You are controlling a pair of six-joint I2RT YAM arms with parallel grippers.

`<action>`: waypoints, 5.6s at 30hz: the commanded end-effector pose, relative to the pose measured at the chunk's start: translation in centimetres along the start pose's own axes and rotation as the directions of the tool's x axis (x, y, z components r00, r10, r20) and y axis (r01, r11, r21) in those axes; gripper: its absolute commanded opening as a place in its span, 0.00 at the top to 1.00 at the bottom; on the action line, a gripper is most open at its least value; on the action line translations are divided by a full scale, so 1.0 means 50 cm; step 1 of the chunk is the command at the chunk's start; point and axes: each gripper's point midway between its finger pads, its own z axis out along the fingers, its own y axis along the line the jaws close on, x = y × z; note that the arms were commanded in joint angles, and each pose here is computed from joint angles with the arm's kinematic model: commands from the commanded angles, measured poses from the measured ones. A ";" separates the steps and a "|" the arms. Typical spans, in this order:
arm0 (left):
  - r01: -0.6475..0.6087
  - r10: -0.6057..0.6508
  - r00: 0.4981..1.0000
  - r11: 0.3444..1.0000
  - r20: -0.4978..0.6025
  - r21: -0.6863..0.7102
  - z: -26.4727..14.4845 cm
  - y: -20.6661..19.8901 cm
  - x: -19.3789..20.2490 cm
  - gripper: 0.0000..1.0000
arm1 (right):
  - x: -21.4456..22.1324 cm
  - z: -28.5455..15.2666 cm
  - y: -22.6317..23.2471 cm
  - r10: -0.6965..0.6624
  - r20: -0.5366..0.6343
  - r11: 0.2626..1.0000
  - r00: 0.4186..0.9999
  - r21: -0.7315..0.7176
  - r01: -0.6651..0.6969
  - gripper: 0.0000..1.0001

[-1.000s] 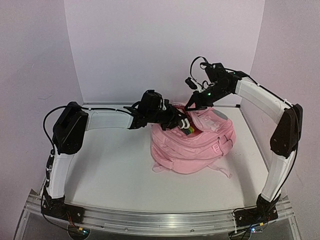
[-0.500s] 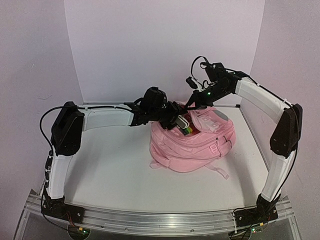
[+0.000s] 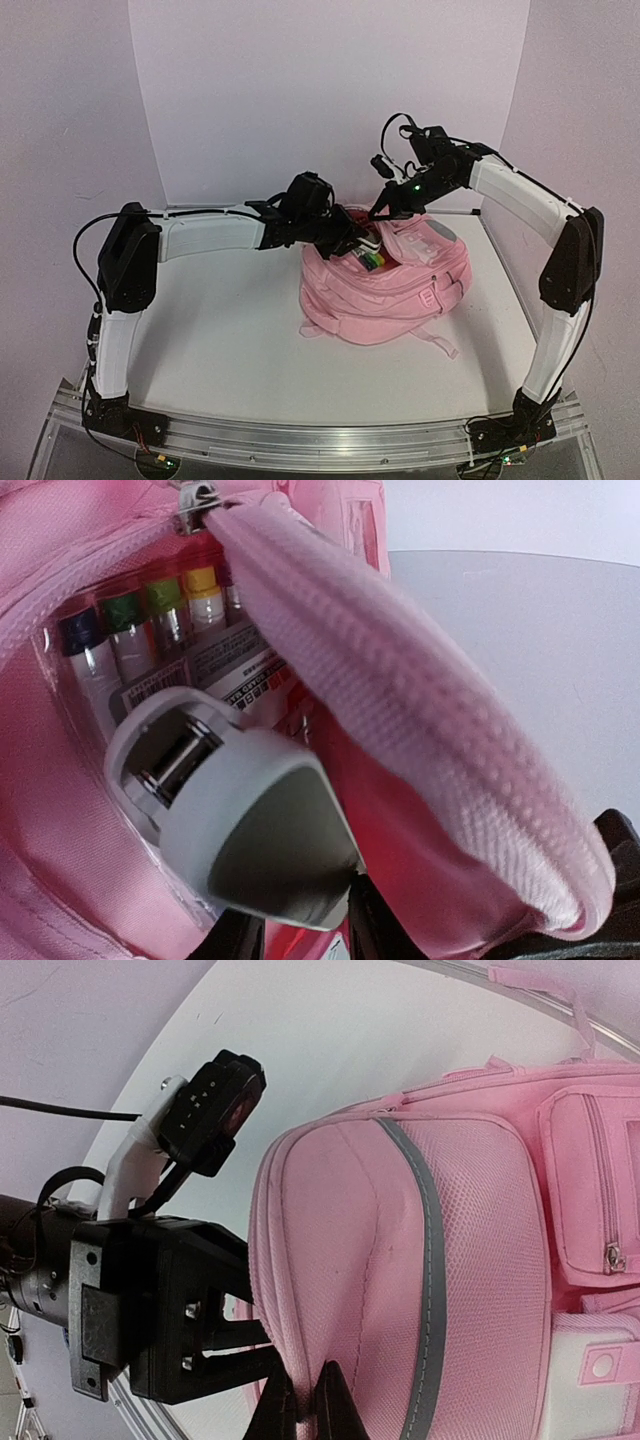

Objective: Pack the student bag
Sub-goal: Place the stationery in the student bag, then zip the student bag at the center of the board.

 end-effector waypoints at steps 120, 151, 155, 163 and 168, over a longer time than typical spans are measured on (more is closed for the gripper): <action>-0.892 0.980 -0.158 -0.091 -0.117 0.443 0.029 0.095 0.063 0.64 | 0.344 -0.059 -0.128 -0.262 -0.500 0.964 0.826 -0.088 0.253 0.96; -0.935 0.987 -0.045 0.013 -0.156 0.354 -0.022 0.056 0.236 1.00 | 0.324 -0.010 -0.088 -0.182 -0.453 0.983 0.873 -0.102 0.152 0.74; -0.952 0.987 0.088 0.123 -0.132 0.281 -0.032 0.043 0.168 1.00 | 0.302 -0.065 -0.099 -0.114 -0.428 0.992 0.896 -0.099 0.078 0.44; -0.950 0.980 0.120 0.160 -0.162 0.269 -0.044 0.058 0.152 1.00 | 0.277 -0.219 -0.217 0.207 -0.326 0.978 0.922 0.047 -0.203 0.20; -0.946 0.973 0.174 0.207 -0.148 0.249 -0.046 0.050 0.132 1.00 | 0.297 -0.241 -0.263 0.359 -0.271 0.933 0.893 0.114 -0.340 0.08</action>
